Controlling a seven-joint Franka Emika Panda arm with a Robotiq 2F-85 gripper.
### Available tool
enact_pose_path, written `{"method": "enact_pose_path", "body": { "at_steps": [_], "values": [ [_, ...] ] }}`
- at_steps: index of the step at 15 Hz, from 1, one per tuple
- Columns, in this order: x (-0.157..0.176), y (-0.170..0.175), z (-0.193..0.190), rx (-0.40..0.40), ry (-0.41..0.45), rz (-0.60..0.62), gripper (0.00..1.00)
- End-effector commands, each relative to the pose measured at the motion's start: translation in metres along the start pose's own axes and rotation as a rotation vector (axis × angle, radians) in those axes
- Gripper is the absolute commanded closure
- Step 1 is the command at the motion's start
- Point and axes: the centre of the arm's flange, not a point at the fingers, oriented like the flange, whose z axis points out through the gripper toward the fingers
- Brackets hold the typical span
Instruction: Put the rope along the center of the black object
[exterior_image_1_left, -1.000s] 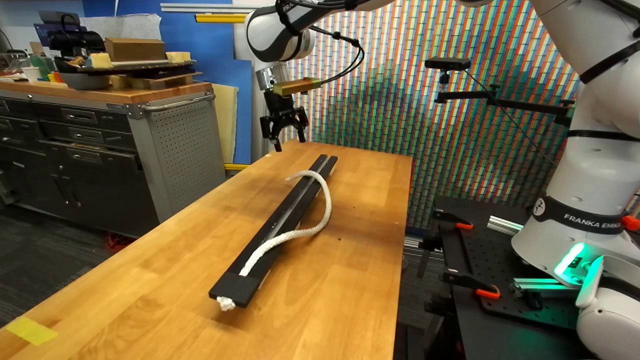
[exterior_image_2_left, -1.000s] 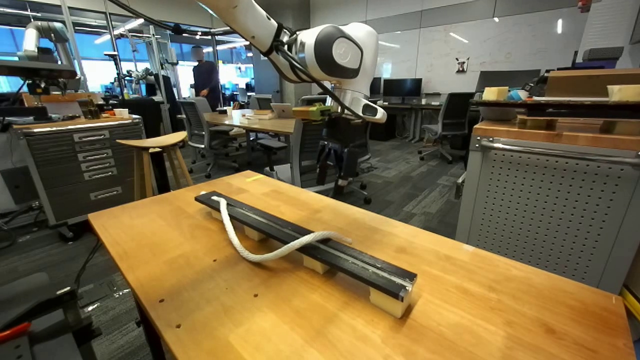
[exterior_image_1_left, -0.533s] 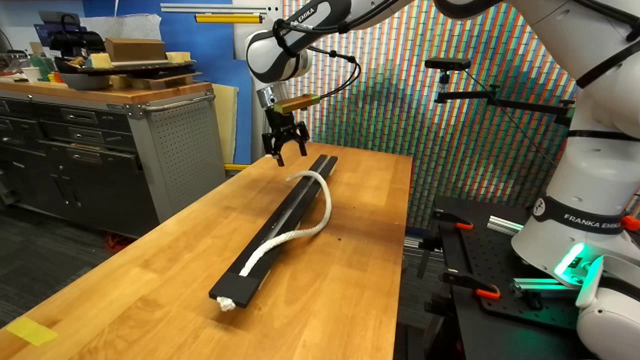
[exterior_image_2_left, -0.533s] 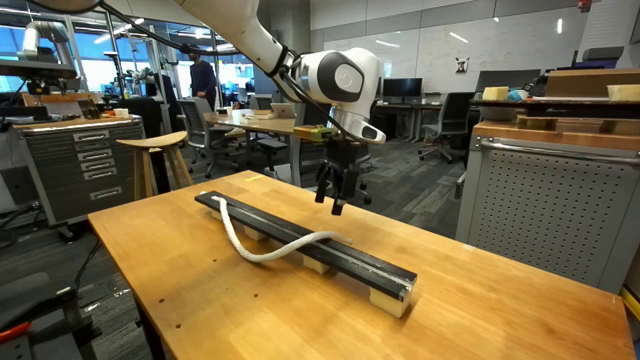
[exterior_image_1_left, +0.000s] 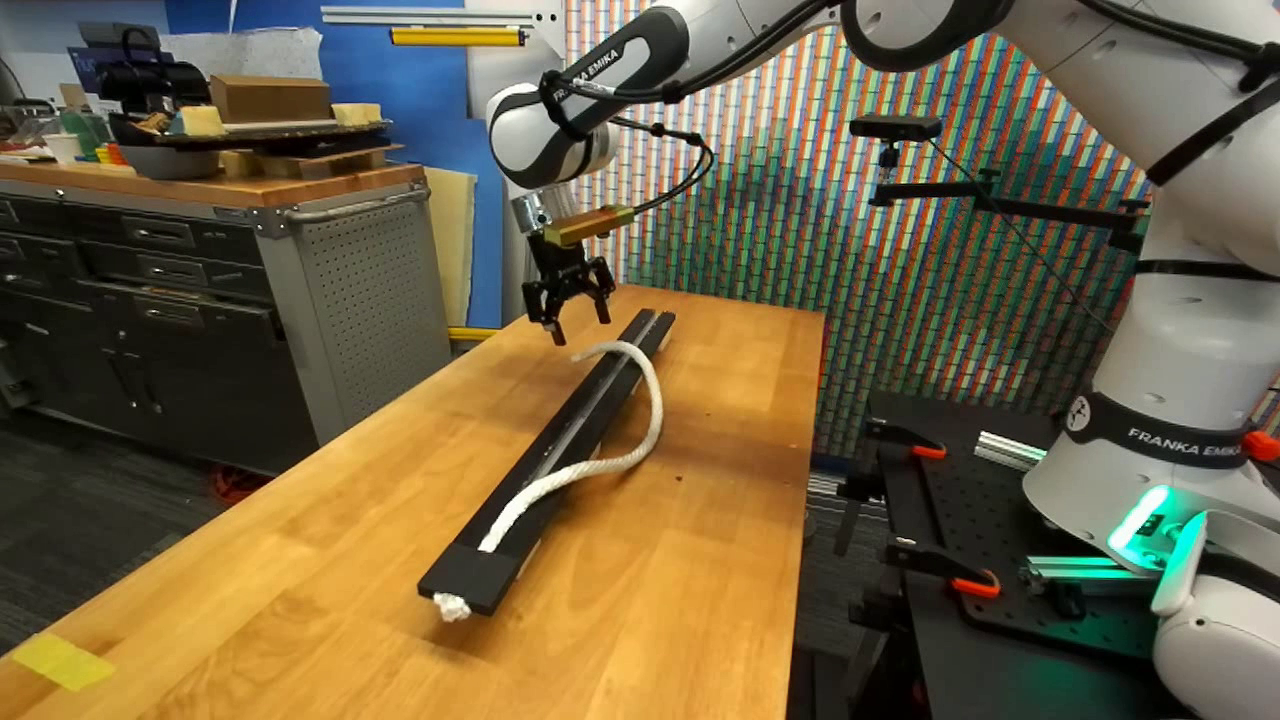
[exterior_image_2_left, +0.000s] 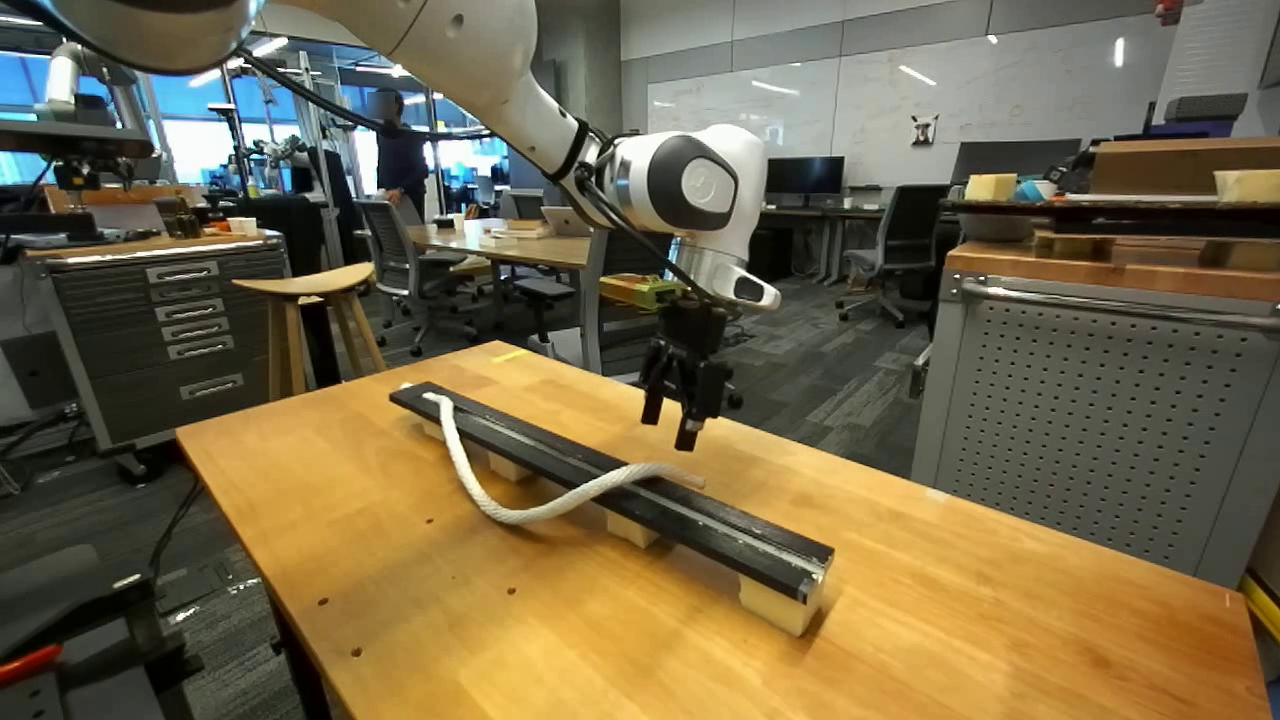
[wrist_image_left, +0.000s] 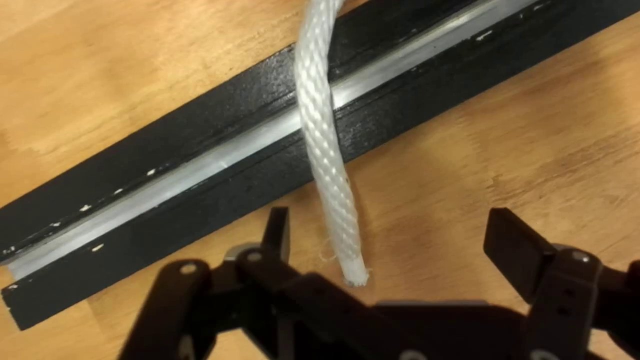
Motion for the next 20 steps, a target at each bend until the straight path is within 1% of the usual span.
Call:
{"method": "enact_pose_path", "body": {
  "at_steps": [1,3,9,10,13,14,15,16,18,19,20],
  "values": [
    [0.023,0.002,-0.006,-0.016,0.012,-0.007,0.0],
    [0.027,0.005,-0.003,-0.034,0.004,-0.011,0.0],
    [0.03,0.009,0.014,-0.086,-0.075,-0.052,0.0],
    [0.03,0.008,0.016,-0.09,-0.088,-0.058,0.01],
    [0.032,0.004,0.02,-0.098,-0.112,-0.069,0.08],
    [0.033,0.002,0.021,-0.1,-0.117,-0.072,0.08],
    [0.034,0.001,0.022,-0.099,-0.122,-0.074,0.17],
    [0.035,0.0,0.023,-0.099,-0.128,-0.075,0.19],
    [0.038,-0.003,0.024,-0.099,-0.131,-0.074,0.42],
    [0.039,-0.004,0.025,-0.099,-0.132,-0.073,0.52],
    [0.04,-0.005,0.024,-0.098,-0.131,-0.072,0.6]
  ]
}}
